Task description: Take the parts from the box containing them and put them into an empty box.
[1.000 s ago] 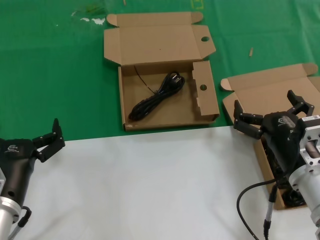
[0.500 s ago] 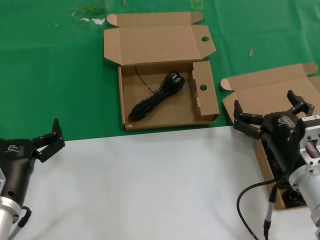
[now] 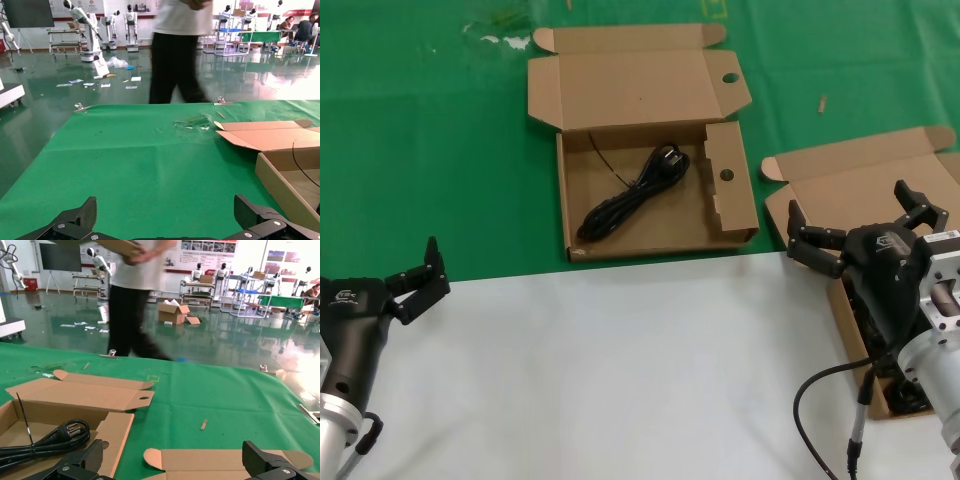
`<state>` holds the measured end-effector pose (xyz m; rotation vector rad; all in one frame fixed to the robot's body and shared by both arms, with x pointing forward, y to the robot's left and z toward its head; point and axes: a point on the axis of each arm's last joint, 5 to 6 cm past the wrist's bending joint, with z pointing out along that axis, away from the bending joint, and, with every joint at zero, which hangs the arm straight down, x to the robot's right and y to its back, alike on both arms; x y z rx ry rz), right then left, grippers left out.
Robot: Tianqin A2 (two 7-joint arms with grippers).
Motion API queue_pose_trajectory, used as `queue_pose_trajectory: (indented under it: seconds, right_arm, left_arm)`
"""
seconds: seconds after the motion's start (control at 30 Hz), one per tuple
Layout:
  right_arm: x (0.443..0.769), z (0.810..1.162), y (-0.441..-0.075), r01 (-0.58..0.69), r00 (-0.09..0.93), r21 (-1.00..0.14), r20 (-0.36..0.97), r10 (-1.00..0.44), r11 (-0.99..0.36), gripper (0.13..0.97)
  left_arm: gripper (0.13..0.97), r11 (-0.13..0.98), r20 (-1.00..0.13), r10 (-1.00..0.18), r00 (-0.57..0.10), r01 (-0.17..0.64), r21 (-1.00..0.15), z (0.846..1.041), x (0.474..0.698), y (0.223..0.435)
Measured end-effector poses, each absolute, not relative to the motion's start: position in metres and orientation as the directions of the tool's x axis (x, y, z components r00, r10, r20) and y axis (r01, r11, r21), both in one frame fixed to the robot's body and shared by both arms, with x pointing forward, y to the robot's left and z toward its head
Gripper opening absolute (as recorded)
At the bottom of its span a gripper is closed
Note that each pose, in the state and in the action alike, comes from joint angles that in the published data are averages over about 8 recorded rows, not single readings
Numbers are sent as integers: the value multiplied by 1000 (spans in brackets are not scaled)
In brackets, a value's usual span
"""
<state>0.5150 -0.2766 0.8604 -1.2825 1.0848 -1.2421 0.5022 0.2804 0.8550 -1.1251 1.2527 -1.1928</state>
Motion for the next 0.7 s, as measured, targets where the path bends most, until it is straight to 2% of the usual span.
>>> queue_pose_trajectory:
  seconds: [0.7]
  right_arm:
    - [515, 860, -277, 40, 68, -995, 95, -993, -92, 966]
  left_arm:
    - [966, 70, -71, -997, -35, 22, -997, 855, 502, 280]
